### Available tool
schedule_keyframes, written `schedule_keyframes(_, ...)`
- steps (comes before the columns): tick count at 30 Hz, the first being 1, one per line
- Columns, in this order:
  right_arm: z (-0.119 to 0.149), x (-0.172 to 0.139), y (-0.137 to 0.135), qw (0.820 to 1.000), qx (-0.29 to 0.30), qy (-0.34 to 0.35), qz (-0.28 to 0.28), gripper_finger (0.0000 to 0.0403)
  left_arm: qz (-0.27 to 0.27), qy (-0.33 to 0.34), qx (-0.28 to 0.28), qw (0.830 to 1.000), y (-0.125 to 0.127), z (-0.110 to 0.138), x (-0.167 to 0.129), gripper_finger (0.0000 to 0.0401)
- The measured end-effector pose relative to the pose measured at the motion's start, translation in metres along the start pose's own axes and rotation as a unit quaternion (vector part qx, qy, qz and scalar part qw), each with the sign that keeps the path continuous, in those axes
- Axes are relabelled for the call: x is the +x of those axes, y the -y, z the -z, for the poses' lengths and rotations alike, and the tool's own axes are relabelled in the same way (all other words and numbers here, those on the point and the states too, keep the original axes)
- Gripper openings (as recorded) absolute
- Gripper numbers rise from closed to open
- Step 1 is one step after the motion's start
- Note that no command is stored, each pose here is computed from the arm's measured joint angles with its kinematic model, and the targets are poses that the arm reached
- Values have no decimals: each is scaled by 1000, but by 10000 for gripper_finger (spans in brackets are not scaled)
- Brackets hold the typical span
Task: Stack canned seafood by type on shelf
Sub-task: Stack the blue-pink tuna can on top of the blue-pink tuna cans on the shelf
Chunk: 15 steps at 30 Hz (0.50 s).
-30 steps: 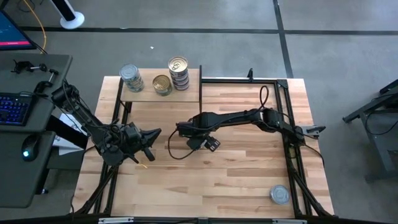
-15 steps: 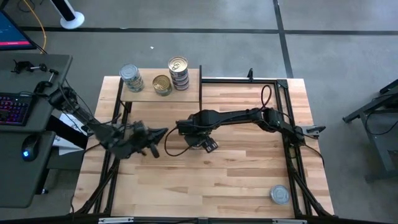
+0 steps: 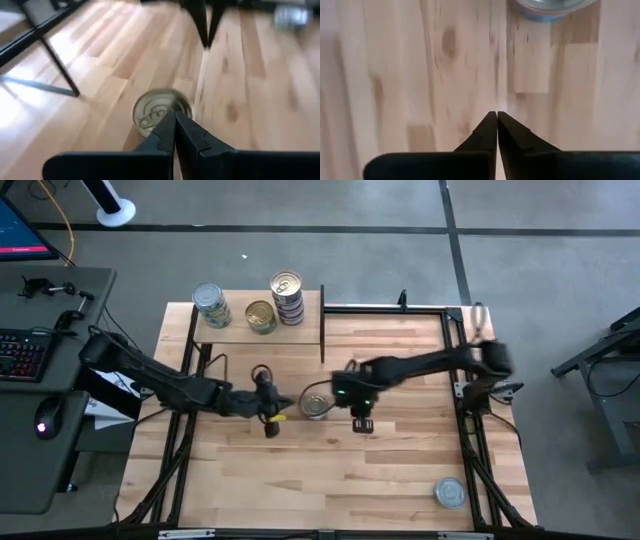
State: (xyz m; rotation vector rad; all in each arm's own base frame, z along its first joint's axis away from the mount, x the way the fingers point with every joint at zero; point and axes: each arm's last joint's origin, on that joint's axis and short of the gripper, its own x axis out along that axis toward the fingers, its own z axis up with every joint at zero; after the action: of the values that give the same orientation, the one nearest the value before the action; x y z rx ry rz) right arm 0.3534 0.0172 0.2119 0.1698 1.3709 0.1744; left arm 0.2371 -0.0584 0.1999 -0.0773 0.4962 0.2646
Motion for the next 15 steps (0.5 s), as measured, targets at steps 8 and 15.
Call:
schedule_keyframes(8,35,12,-17,968,110,224,-13,1,60,-15,138,989,-1,15,47,0)
schedule_keyframes(15,20,43,7,970,95,205,93,0,33,-72,169,982,-12,37,72,0)
